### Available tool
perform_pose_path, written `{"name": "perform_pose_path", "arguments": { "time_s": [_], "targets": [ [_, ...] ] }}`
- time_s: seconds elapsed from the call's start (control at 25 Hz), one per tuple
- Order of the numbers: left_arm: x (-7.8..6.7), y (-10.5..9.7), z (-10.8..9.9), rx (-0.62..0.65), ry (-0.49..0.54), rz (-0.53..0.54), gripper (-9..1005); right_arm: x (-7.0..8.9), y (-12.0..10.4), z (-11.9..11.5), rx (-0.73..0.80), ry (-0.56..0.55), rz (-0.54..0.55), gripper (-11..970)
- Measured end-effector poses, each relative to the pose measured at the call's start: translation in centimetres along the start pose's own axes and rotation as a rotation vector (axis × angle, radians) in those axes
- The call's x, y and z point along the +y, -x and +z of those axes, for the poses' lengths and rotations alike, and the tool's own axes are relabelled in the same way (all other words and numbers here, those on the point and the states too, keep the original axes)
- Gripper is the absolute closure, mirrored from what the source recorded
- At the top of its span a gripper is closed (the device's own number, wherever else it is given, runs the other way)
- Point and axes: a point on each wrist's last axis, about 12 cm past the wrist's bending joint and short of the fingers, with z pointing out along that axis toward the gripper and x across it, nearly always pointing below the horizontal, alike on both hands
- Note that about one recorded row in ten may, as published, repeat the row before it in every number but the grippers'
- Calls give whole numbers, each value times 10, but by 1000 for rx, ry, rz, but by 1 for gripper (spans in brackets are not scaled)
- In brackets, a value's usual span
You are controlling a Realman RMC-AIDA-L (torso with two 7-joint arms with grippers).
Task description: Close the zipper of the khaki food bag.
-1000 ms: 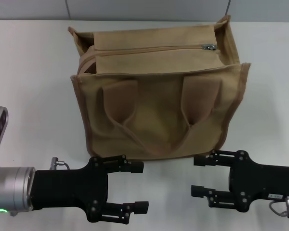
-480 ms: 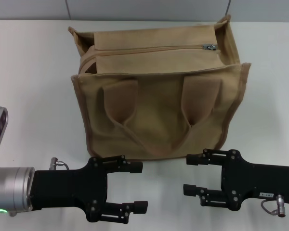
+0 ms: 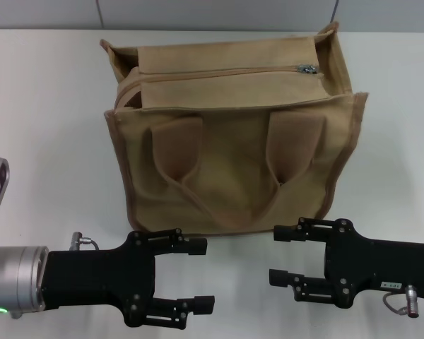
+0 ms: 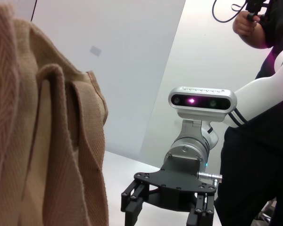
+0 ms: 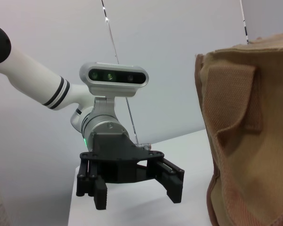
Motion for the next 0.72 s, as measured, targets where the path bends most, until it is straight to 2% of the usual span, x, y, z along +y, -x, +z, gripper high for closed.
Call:
{"name": "perform_pose_path", "arguments": {
  "time_s": [0.72],
  "targets": [
    [0,0,-2,-5,11,-2,162,0,1,0,-6,6,8,293]
  ]
}}
